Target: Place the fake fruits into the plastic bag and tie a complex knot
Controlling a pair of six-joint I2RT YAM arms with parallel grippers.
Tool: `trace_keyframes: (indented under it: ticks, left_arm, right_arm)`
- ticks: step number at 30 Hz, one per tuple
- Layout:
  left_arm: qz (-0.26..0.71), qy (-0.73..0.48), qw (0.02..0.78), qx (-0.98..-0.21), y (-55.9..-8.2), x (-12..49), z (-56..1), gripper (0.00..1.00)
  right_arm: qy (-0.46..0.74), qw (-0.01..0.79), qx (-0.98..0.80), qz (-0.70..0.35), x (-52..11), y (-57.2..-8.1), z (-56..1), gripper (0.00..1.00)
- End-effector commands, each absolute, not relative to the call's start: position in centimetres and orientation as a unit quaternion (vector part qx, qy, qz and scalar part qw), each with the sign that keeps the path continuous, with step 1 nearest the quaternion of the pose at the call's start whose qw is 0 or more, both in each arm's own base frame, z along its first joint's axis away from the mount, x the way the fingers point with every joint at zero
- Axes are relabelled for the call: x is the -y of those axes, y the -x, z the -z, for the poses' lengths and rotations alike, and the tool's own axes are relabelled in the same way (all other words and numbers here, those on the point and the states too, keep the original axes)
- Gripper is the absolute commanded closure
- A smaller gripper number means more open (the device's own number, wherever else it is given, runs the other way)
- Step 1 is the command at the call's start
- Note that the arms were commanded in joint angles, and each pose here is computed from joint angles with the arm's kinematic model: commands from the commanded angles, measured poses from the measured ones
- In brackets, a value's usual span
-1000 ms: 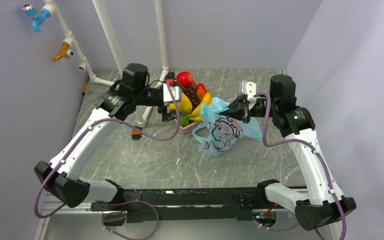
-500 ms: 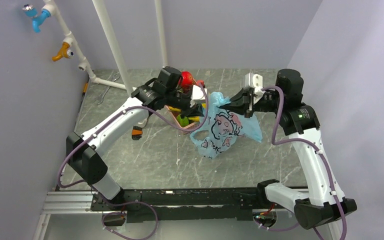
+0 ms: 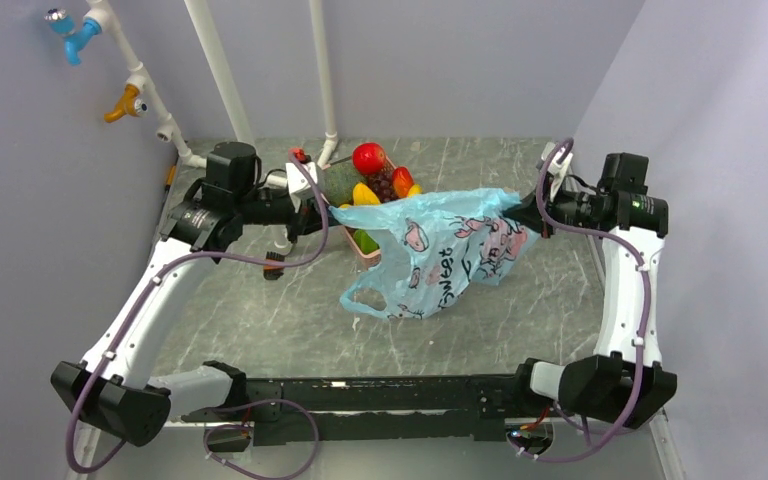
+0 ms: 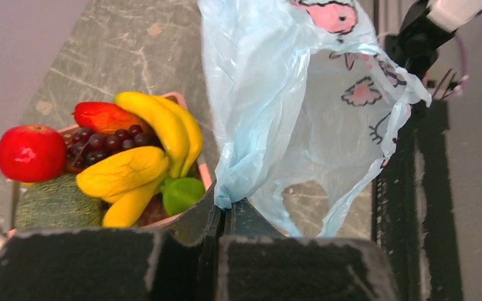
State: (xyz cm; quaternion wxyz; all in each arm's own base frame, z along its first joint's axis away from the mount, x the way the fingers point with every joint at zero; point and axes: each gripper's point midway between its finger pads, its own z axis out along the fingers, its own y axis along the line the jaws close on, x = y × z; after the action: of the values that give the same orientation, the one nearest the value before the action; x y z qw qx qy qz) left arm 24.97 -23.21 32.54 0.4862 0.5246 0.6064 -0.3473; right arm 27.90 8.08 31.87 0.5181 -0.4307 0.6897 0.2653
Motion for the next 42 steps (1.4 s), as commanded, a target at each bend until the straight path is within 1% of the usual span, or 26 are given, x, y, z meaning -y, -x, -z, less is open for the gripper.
trace_keyframes:
  ticks: [1, 2, 3, 4, 6, 7, 8, 9, 10, 11, 13, 14, 16, 17, 19, 22, 24, 26, 30, 33, 34, 35, 36, 38, 39, 42]
  left_arm:
    - [0.395, -0.488, 0.472, -0.619, -24.6, 23.6, -33.2, 1.0]
    - [0.41, -0.485, 0.47, -0.613, -24.4, 24.2, -33.8, 1.0]
    - [0.423, -0.482, 0.469, -0.607, -24.2, 24.9, -34.5, 1.0]
    - [0.434, -0.484, 0.467, -0.6, -23.8, 25.9, -35.1, 1.0]
    - [0.449, -0.494, 0.461, -0.586, -23.1, 28.2, -36.2, 1.0]
    - [0.454, -0.496, 0.452, -0.586, -23.0, 29.5, -36.4, 1.0]
    - [0.462, -0.496, 0.446, -0.585, -22.8, 30.7, -36.7, 1.0]
    - [0.47, -0.496, 0.439, -0.584, -22.7, 31.8, -37.1, 1.0]
    - [0.473, -0.492, 0.433, -0.589, -22.8, 32.8, -37.4, 1.0]
    - [0.475, -0.484, 0.426, -0.599, -23.2, 33.6, -37.5, 1.0]
    - [0.48, -0.478, 0.416, -0.607, -23.7, 34.9, -37.7, 1.0]
    - [0.481, -0.458, 0.409, -0.625, -24.2, 35.3, -37.6, 1.0]
    - [0.488, -0.443, 0.398, -0.639, -24.6, 36.1, -37.2, 1.0]
    - [0.491, -0.435, 0.392, -0.644, -24.9, 36.5, -37.1, 1.0]
    - [0.498, -0.419, 0.387, -0.653, -25.2, 37.0, -37.2, 1.0]
    - [0.479, -0.398, 0.396, -0.674, -26.2, 37.4, -37.4, 1.0]
    - [0.467, -0.388, 0.407, -0.683, -26.9, 37.4, -38.0, 1.0]
    - [0.474, -0.395, 0.408, -0.673, -26.5, 37.8, -39.0, 1.0]
    - [0.473, -0.426, 0.428, -0.641, -25.1, 38.4, -40.6, 1.0]
    - [0.481, -0.432, 0.43, -0.629, -24.6, 38.4, -41.8, 1.0]
    - [0.489, -0.445, 0.426, -0.618, -24.0, 38.5, -42.4, 1.0]
    - [0.491, -0.454, 0.427, -0.608, -23.6, 38.3, -42.9, 1.0]
    - [0.493, -0.46, 0.429, -0.602, -23.2, 38.1, -43.5, 1.0]
    - [0.491, -0.469, 0.438, -0.588, -22.8, 37.4, -44.4, 1.0]
    - [0.49, -0.472, 0.444, -0.583, -22.7, 36.9, -44.8, 1.0]
    - [0.479, -0.464, 0.467, -0.58, -23.8, 35.0, -45.9, 1.0]
  right_arm:
    - [0.45, 0.459, -0.735, -0.215, -3.9, -26.5, -26.1, 1.0]
    - [0.449, 0.444, -0.744, -0.217, -3.3, -26.3, -25.0, 1.0]
    - [0.447, 0.43, -0.754, -0.217, -2.7, -26.2, -24.1, 0.97]
    - [0.446, 0.416, -0.763, -0.215, -2.2, -26.2, -23.4, 0.88]
    - [0.456, 0.394, -0.768, -0.216, -1.8, -25.8, -23.1, 0.61]
    - [0.459, 0.389, -0.768, -0.219, -1.8, -25.5, -23.7, 0.4]
    - [0.453, 0.396, -0.769, -0.216, -1.8, -25.8, -24.7, 0.21]
    - [0.446, 0.411, -0.767, -0.212, -1.9, -26.2, -26.2, 0.07]
    - [0.438, 0.427, -0.763, -0.211, -2.2, -26.3, -28.0, 0.03]
    - [0.433, 0.447, -0.754, -0.21, -2.7, -26.4, -29.9, 0.01]
    - [0.429, 0.487, -0.732, -0.208, -3.9, -26.2, -33.7, 0.0]
    - [0.424, 0.495, -0.726, -0.217, -4.8, -25.8, -34.8, 0.0]
    - [0.409, 0.5, -0.727, -0.232, -6.9, -25.5, -35.7, 0.0]
    - [0.413, 0.496, -0.73, -0.223, -7.8, -25.4, -35.4, 0.0]
    - [0.41, 0.518, -0.717, -0.222, -9.9, -25.3, -35.9, 0.0]
    - [0.402, 0.565, -0.683, -0.23, -12.1, -25.5, -38.9, 0.0]
    - [0.401, 0.565, -0.674, -0.256, -13.4, -25.4, -40.3, 0.0]
    - [0.396, 0.566, -0.669, -0.276, -14.6, -25.6, -40.8, 0.01]
    - [0.399, 0.59, -0.65, -0.266, -17.7, -27.4, -40.8, 0.01]
    - [0.431, 0.568, -0.657, -0.246, -19.6, -27.7, -38.6, 0.02]
    - [0.433, 0.565, -0.665, -0.226, -19.6, -28.2, -37.6, 0.06]
    - [0.432, 0.563, -0.674, -0.206, -19.2, -28.7, -36.5, 0.13]
    - [0.433, 0.56, -0.683, -0.182, -18.5, -29.1, -35.4, 0.24]
    - [0.435, 0.55, -0.699, -0.138, -16.9, -29.2, -33.5, 0.4]
    - [0.438, 0.544, -0.705, -0.12, -15.9, -28.9, -32.8, 0.47]
    - [0.476, 0.507, -0.708, -0.122, -14.4, -25.8, -30.4, 0.57]
